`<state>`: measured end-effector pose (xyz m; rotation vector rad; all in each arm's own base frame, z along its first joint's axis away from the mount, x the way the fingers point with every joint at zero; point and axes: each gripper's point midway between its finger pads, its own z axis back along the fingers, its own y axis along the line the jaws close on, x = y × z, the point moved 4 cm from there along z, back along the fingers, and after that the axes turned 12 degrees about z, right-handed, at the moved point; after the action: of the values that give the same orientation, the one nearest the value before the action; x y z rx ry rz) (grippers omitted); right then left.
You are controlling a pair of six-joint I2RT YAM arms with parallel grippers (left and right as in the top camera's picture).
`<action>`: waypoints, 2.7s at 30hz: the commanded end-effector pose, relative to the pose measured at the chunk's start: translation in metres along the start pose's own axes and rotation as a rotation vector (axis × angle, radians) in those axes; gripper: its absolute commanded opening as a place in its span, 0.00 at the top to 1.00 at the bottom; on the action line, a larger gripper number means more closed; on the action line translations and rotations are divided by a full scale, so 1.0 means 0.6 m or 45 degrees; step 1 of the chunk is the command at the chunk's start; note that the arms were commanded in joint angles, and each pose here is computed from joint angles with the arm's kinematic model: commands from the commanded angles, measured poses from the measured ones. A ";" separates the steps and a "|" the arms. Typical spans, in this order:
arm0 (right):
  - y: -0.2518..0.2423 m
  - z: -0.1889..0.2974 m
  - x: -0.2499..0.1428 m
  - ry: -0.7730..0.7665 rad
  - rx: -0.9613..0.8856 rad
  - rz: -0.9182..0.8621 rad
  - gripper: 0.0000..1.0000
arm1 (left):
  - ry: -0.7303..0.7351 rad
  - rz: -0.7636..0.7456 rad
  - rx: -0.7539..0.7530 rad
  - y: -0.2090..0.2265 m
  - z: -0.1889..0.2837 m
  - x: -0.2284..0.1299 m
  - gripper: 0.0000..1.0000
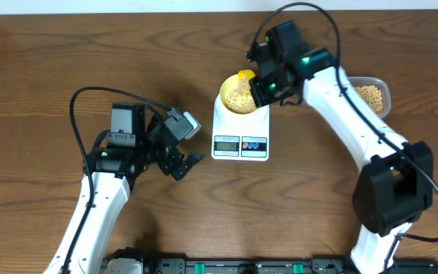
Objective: Scoop item into bowl and weigh 50g on scale
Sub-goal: 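Carry the scoop over the bowl and pour beans in with right gripper, then move the empty scoop back over the soybean tub with right gripper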
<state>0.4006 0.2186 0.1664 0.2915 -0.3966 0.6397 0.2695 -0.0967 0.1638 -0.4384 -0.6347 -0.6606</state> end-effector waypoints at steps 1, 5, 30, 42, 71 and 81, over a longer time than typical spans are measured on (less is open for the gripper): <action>0.003 0.035 0.020 -0.026 -0.240 0.162 0.99 | 0.015 0.014 0.008 0.002 -0.002 -0.008 0.03; 0.015 0.043 0.024 -0.016 -0.345 0.251 0.99 | 0.015 0.014 0.008 0.002 -0.002 -0.008 0.03; -0.068 0.211 0.006 -0.208 -0.152 0.169 0.99 | 0.015 0.014 0.008 0.002 -0.002 -0.008 0.02; -0.269 0.384 -0.145 -0.076 -0.445 -0.534 0.99 | 0.015 0.014 0.008 0.002 -0.002 -0.008 0.02; -0.306 0.266 -0.184 0.230 -0.336 -0.714 0.99 | 0.015 0.014 0.008 0.002 -0.002 -0.008 0.02; -0.304 0.259 -0.154 0.105 -0.289 -0.802 0.99 | 0.015 0.014 0.008 0.002 -0.002 -0.008 0.02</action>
<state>0.3997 -0.0390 0.2302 0.1143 -0.2325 0.0032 0.2695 -0.0964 0.1636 -0.4358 -0.6337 -0.6602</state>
